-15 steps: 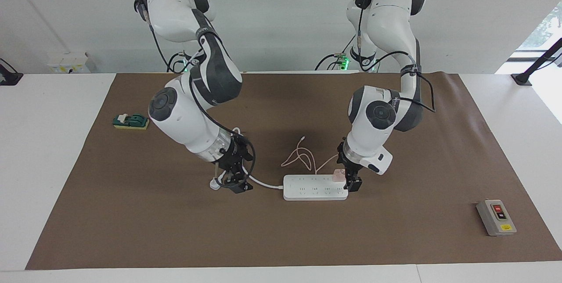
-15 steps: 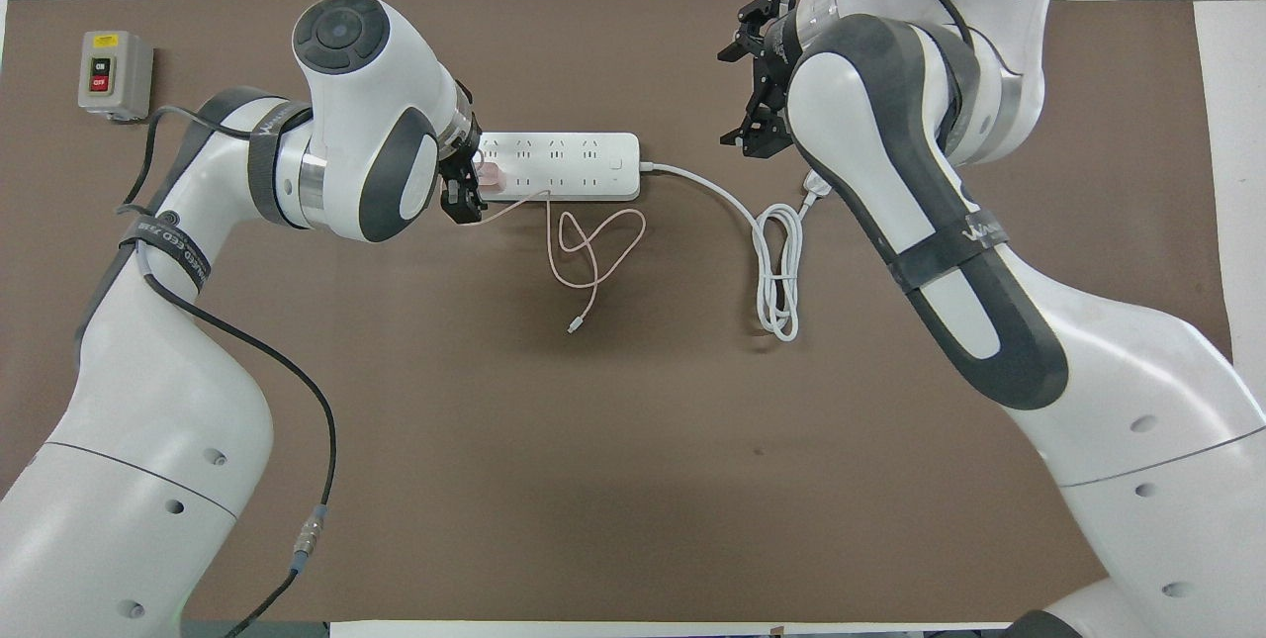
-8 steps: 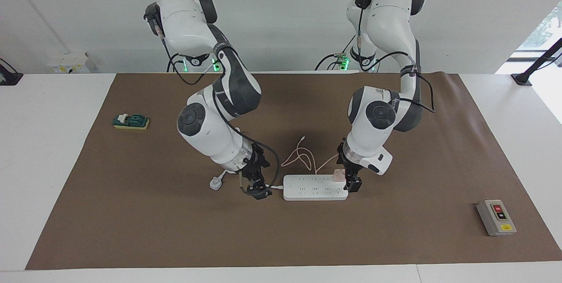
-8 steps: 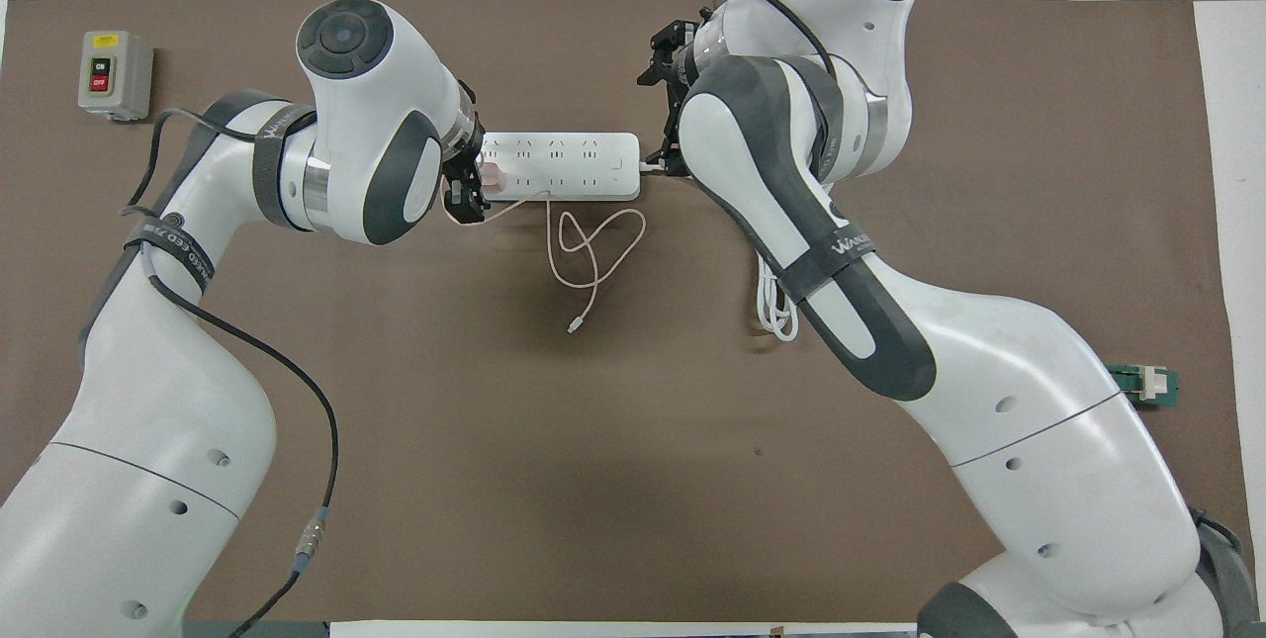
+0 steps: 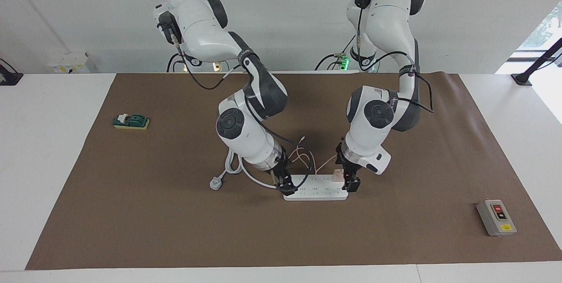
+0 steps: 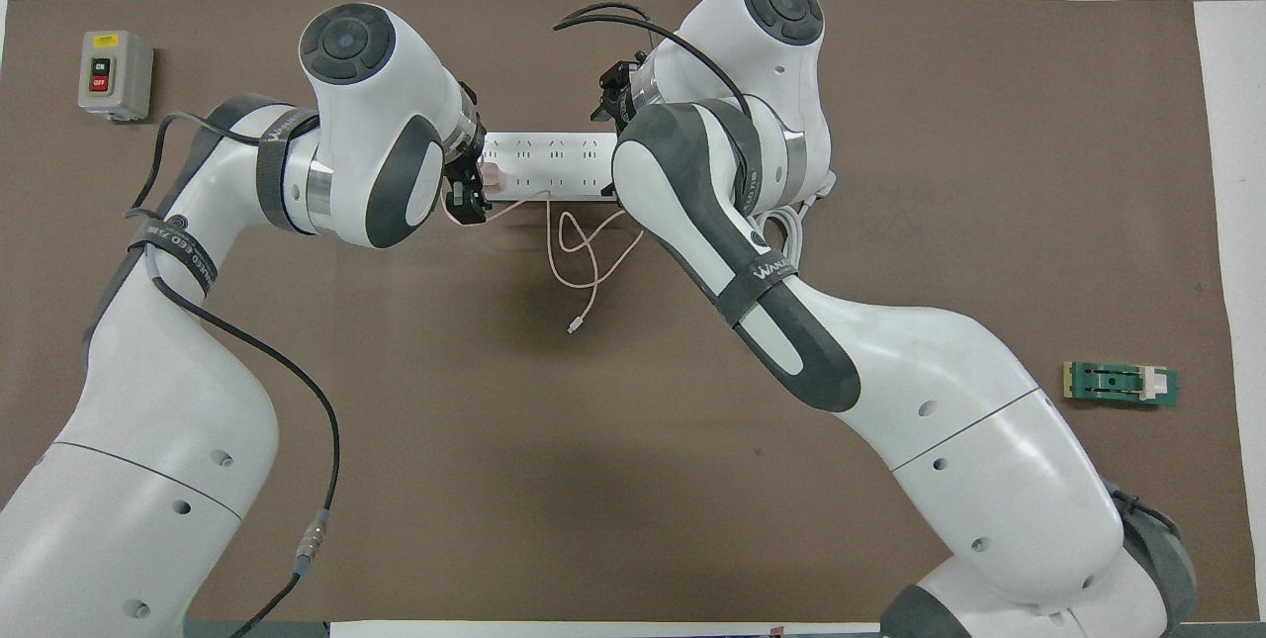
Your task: Unplug charger and place it aside
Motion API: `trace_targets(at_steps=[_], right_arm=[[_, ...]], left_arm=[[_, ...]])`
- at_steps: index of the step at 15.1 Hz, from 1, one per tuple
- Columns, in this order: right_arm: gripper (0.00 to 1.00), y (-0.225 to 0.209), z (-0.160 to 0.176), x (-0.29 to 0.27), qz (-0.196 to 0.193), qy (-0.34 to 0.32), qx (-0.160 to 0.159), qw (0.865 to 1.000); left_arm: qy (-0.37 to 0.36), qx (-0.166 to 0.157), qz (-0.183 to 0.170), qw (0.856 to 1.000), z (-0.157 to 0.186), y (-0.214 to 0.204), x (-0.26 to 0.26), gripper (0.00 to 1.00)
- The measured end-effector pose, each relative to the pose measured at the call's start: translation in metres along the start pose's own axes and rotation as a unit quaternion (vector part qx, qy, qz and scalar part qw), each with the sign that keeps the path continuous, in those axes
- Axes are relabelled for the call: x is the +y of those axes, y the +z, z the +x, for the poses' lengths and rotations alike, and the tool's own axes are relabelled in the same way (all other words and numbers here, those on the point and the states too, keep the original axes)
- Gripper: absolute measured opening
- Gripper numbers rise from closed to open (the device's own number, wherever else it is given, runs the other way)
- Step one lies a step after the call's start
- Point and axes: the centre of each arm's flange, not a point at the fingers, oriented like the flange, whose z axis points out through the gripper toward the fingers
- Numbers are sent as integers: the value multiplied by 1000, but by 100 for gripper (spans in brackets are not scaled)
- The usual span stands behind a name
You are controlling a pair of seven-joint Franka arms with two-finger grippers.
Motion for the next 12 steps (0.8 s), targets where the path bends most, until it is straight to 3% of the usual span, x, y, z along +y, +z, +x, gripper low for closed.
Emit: trace_targets(at_steps=[12], right_arm=[[99, 30, 16, -6, 24, 25, -17, 999]], left_arm=[[-1, -1, -4, 1000, 3, 9, -4, 100]])
